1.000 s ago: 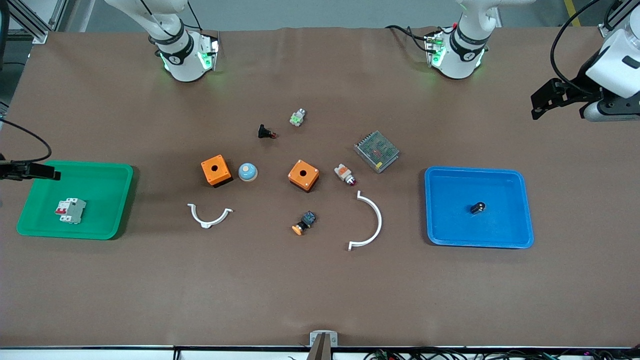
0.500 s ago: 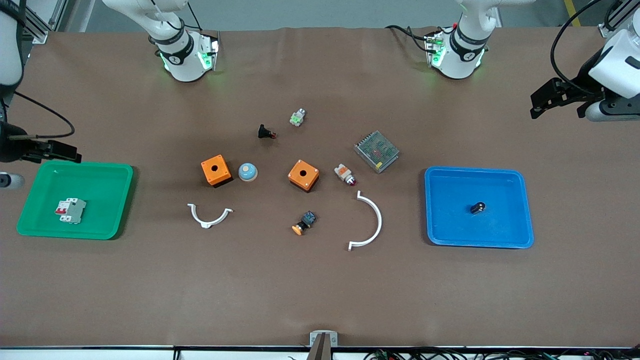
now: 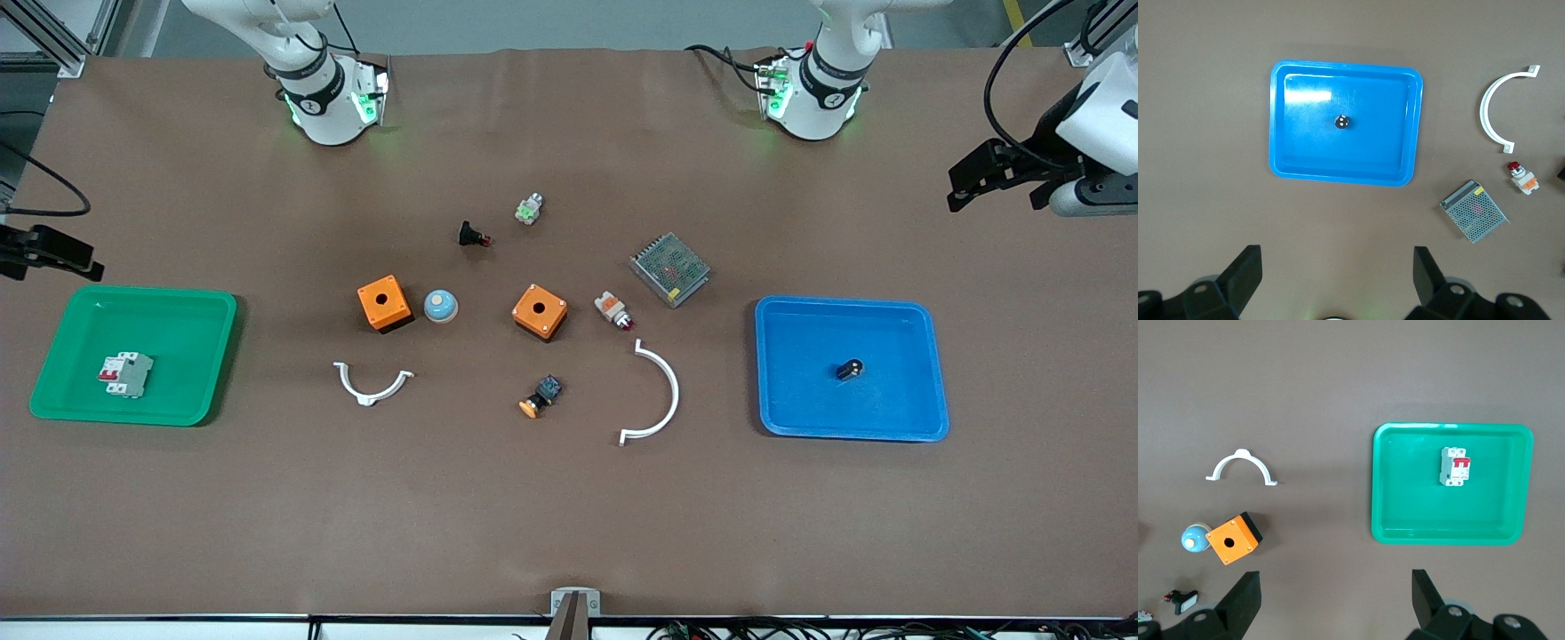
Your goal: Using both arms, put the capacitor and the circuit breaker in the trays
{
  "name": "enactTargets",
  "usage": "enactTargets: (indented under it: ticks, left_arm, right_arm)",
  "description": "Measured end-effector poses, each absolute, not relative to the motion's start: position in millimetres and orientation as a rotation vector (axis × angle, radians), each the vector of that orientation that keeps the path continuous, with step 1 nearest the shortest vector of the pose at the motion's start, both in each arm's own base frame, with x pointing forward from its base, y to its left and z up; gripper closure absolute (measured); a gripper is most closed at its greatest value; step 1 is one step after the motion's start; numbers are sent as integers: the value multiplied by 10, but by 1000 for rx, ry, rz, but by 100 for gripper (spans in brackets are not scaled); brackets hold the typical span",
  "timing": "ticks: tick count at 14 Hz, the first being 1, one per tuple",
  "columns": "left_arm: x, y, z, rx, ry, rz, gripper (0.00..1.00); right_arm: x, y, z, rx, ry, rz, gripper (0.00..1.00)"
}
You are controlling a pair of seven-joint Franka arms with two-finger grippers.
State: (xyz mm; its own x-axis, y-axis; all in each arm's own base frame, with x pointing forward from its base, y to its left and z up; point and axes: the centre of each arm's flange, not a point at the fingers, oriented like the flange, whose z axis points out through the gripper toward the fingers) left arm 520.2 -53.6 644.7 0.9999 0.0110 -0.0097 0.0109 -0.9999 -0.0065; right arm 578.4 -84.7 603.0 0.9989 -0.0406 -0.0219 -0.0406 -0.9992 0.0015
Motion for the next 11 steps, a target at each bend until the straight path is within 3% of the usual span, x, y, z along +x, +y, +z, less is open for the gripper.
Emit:
enactTargets:
  ticks: [11]
  left_arm:
    - [5204,-536,6445,-3135,-17,16,0]
  right_arm:
    - [5817,-685,6074,3144,-19,-11,0]
